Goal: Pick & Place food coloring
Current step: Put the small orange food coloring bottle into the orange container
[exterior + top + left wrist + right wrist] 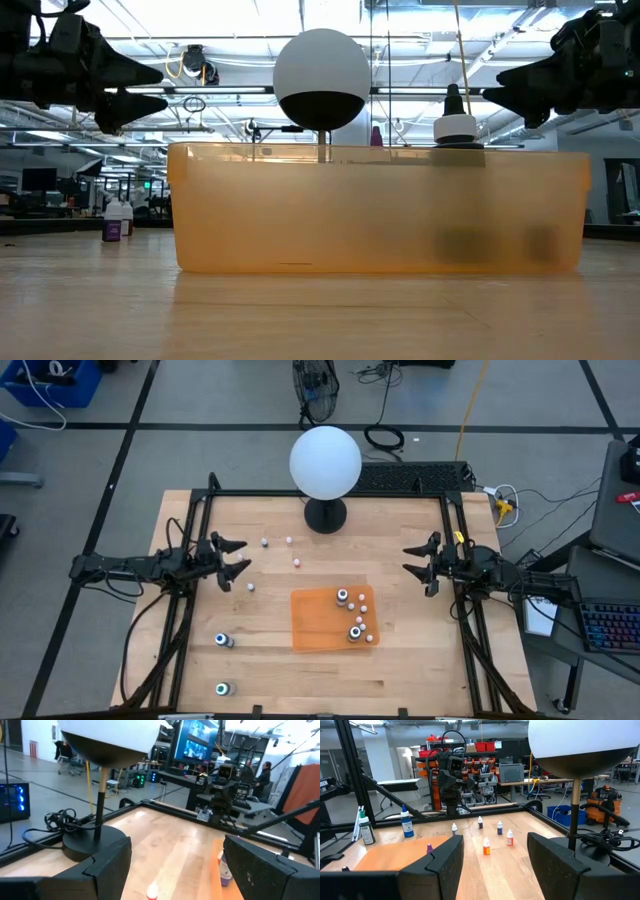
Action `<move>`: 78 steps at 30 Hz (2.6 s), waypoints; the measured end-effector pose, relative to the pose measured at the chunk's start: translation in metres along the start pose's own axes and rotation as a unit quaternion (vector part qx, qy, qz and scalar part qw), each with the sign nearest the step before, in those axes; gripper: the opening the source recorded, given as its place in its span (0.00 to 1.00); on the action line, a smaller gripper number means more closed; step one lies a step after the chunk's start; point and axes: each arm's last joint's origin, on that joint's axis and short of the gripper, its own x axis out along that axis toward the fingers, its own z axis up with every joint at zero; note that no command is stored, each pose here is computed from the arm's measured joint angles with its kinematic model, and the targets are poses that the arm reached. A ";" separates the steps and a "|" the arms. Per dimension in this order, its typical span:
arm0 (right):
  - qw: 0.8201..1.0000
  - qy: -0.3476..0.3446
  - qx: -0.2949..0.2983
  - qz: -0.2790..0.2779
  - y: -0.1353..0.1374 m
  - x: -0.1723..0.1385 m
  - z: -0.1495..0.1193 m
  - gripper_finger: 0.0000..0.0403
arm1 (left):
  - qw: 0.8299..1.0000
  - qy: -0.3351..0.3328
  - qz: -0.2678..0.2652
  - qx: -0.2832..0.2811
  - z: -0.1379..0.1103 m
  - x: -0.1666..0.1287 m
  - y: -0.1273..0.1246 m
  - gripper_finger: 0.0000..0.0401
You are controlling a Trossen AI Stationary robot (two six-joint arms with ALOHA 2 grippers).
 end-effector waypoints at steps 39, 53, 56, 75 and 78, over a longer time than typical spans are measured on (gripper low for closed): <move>1.000 0.000 0.000 0.000 0.000 0.000 0.000 0.52 | 0.868 0.466 -0.008 0.170 0.043 0.183 -0.002 0.77; 1.000 0.000 0.000 0.000 0.000 0.000 0.000 0.52 | 0.815 0.554 -0.002 0.169 -0.017 0.218 0.008 0.77; 1.000 0.000 0.000 0.000 0.000 0.000 0.000 0.52 | 0.808 0.566 0.001 0.164 -0.026 0.220 0.008 0.77; 1.000 0.000 0.000 0.000 0.000 0.000 0.000 0.52 | 0.797 0.579 0.008 0.175 -0.046 0.225 0.010 0.77; 1.000 0.000 0.000 0.000 0.000 0.000 0.000 0.52 | 0.797 0.579 0.009 0.174 -0.046 0.225 0.010 0.77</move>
